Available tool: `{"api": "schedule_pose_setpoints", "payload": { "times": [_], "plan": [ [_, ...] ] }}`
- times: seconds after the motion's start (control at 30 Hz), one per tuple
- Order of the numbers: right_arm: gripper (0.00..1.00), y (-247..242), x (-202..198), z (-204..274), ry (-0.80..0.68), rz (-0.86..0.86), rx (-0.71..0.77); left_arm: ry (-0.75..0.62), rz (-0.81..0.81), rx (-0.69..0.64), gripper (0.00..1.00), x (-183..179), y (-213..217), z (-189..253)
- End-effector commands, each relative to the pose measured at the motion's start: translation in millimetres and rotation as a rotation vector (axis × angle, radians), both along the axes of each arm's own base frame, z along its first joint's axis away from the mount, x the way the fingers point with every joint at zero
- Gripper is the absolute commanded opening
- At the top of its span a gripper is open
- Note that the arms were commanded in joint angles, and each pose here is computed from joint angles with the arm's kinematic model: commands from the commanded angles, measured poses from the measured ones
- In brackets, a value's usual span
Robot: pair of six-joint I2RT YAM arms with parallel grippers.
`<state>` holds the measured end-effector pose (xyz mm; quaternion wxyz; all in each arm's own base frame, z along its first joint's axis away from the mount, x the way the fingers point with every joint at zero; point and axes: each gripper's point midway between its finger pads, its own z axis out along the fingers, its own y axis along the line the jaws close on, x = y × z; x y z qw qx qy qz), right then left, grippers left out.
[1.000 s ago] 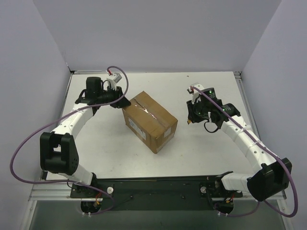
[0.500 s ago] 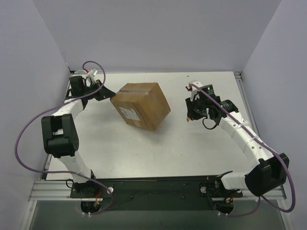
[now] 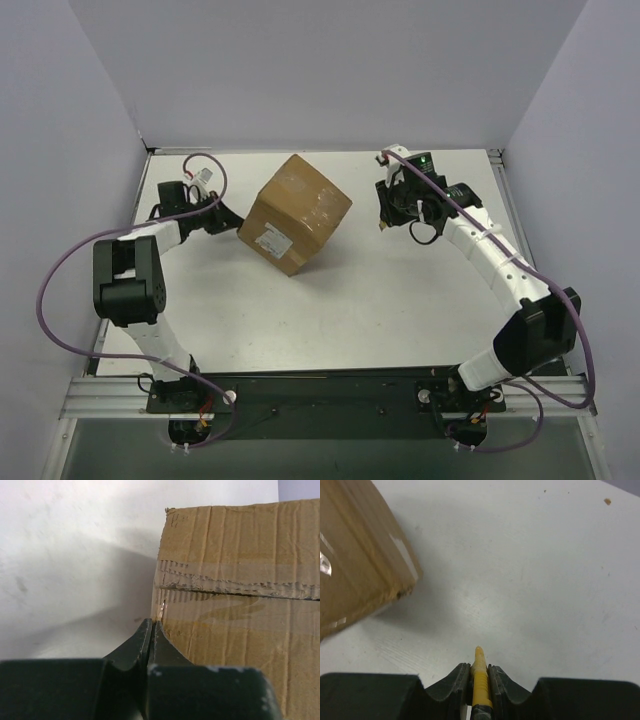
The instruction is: Unpack the express box
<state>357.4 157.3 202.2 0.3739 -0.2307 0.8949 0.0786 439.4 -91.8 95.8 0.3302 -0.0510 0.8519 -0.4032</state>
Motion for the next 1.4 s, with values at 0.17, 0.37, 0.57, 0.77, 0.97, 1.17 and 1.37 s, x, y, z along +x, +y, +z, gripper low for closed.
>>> {"api": "schedule_pose_setpoints", "payload": {
  "times": [0.17,0.37,0.57,0.77,0.97,1.17,1.37],
  "plan": [
    [0.0,2,42,27,-0.082,-0.066,-0.022,-0.098,-0.267,-0.127,0.13,-78,-62,33],
    [0.0,-17,34,29,-0.041,-0.198,-0.092,-0.187,-0.343,-0.218,0.47,-97,-71,53],
    [0.0,-43,9,5,-0.009,-0.233,-0.182,-0.163,-0.308,-0.076,0.48,-90,-57,27],
    [0.0,-19,16,5,-0.037,-0.17,-0.188,-0.164,-0.325,-0.011,0.48,-76,-55,22],
    [0.0,-59,45,33,-0.091,-0.321,-0.154,-0.379,-0.444,-0.004,0.53,-71,-88,97],
    [0.0,-88,39,41,-0.103,-0.389,-0.138,-0.459,-0.627,-0.029,0.55,-100,-151,138],
    [0.0,-103,20,34,-0.087,-0.412,-0.134,-0.477,-0.684,0.01,0.57,-114,-186,136]
  ]
}}
